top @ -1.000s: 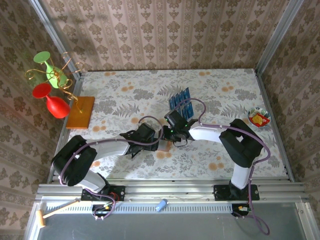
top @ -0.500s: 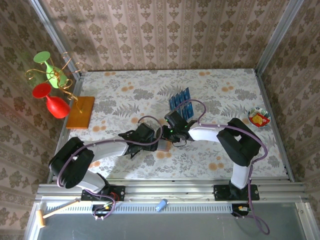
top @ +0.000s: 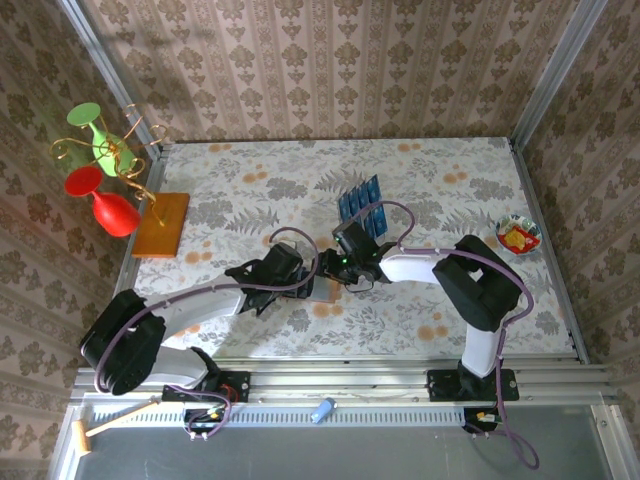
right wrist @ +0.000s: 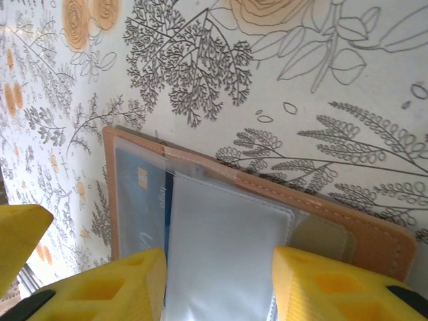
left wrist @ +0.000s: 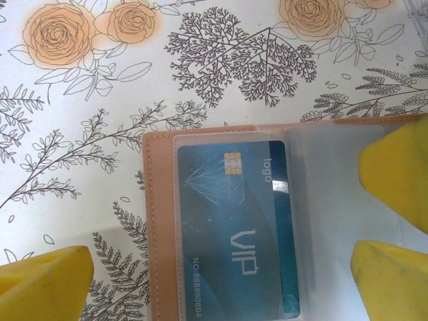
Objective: Put the credit cards into the card holder
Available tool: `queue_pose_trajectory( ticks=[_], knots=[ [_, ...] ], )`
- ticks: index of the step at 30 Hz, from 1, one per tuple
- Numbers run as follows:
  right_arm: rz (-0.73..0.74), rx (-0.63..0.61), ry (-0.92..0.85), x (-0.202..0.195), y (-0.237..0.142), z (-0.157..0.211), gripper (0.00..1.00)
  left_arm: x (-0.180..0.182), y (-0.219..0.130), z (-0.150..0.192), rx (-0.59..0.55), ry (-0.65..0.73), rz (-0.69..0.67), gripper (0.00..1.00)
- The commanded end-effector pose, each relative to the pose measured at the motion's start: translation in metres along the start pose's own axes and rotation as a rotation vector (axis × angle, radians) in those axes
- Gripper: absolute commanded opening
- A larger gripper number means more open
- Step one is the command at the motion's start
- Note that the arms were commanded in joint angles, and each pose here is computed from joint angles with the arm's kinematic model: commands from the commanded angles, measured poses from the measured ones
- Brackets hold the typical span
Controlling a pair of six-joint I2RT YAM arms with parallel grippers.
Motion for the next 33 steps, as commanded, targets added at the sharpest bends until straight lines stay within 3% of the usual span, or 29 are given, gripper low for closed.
queue_pose_trajectory(
  ticks=[1,20,33],
  knots=[
    [-0.007,0.051,0.02,-0.006,0.007,0.006,0.46,0.006,-0.003,-0.001,-0.019,-0.024,-0.028,1.0],
    [-0.025,0.074,0.033,-0.002,0.012,0.007,0.45,0.008,0.021,0.021,0.066,0.005,-0.047,1.0],
    [-0.031,0.038,0.024,0.001,-0.008,0.007,0.47,0.009,0.029,0.031,0.101,0.008,-0.069,1.0]
  ],
)
Point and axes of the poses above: each hand's point on the last joint's axis, 136 mm out from that joint toward the fingers, its own y axis out along the fingers, its own x axis along the line the jaws close on, z = x × y, the point moved 8 cm from there along -y, back along the fingers, and after that the axes turned 12 degrees about y, right-handed, at the moved point
